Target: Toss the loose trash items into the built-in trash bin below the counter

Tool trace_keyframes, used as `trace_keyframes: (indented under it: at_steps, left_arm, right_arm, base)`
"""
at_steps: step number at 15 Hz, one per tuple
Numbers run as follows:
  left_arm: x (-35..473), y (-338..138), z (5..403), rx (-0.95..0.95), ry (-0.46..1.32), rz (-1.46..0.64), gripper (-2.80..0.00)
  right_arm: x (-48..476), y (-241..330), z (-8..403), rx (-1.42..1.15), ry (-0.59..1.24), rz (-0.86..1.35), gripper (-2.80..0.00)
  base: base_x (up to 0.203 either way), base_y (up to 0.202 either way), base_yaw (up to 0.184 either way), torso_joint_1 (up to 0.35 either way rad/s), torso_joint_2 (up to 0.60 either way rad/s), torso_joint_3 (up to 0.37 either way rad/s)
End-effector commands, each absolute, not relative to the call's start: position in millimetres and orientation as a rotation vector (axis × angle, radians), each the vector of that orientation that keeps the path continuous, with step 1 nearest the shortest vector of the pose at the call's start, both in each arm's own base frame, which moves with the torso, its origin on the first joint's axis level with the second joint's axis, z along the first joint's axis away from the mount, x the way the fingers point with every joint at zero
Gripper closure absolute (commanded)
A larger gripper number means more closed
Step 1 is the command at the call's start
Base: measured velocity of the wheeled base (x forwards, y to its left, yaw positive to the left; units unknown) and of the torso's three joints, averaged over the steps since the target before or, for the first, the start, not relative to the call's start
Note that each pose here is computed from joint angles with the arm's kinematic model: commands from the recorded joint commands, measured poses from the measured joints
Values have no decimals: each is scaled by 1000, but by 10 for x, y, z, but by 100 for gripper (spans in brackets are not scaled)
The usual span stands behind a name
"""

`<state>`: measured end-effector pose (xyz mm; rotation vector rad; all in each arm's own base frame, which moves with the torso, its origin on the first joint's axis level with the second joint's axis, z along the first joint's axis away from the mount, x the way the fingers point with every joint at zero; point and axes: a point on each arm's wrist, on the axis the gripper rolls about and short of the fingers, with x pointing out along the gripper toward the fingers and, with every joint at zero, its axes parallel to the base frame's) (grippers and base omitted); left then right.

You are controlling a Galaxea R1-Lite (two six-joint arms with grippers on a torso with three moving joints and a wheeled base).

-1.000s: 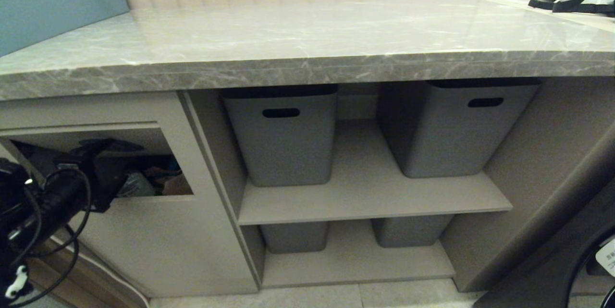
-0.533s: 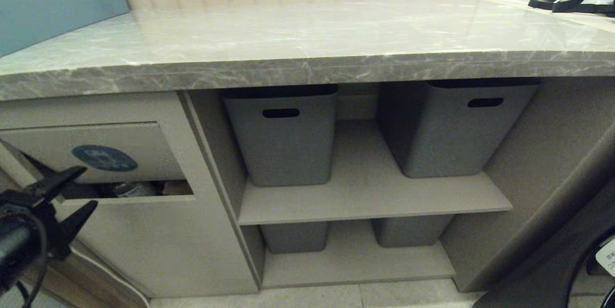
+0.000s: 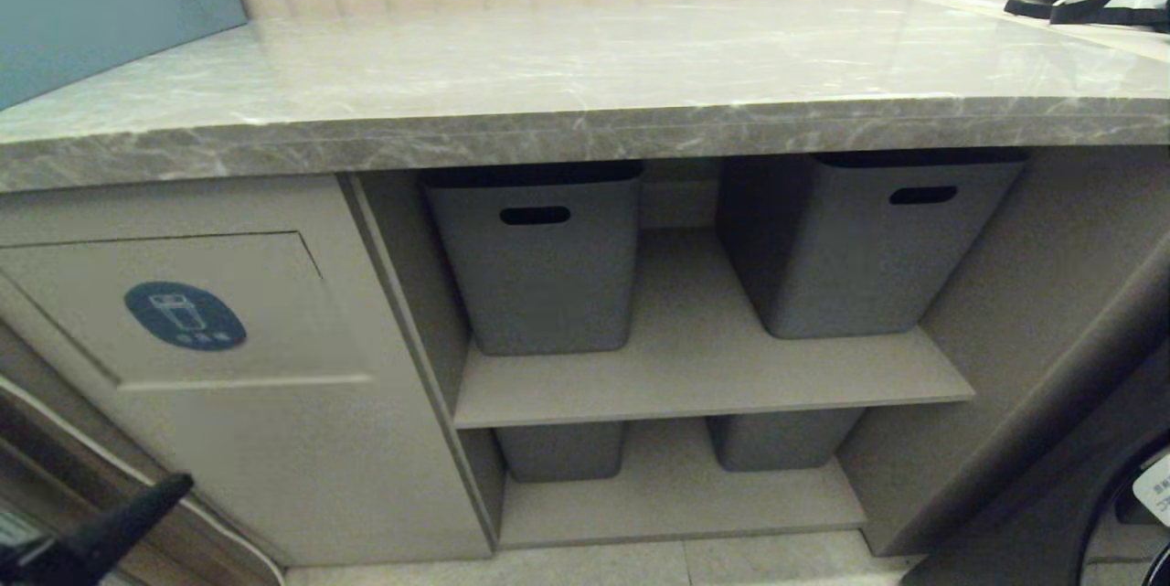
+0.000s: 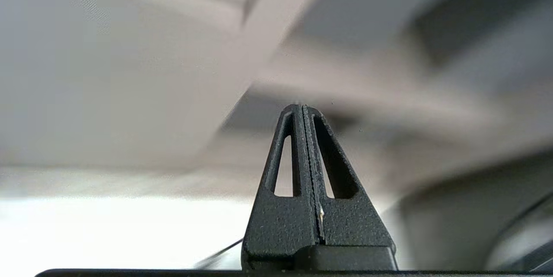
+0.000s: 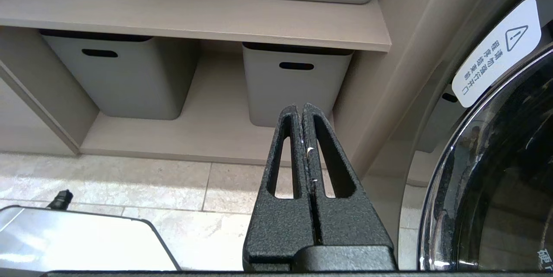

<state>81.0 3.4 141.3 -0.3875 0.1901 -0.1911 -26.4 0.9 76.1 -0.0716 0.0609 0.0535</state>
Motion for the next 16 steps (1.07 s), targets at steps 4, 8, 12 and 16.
trace_keyframes:
  at_steps: [4,8,12,16]
  left_arm:
    - [147,-38,1063,-101,159,-170,0]
    - [-18,3,850,79,192,-43,0]
    - [-215,-7,763,95,60,-42,0]
    - [-234,-9,751,111,23,-48,0]
  right_arm:
    - [-264,9,760,-71,61,53,0]
    - [-263,9,757,-71,61,54,0]
    - [-263,9,757,-71,61,54,0]
    - [-263,9,757,-70,61,54,0]
  base:
    - [0,0,0,0,0,0]
    - [0,0,0,0,0,0]
    - [0,0,0,0,0,0]
    - [0,0,0,0,0,0]
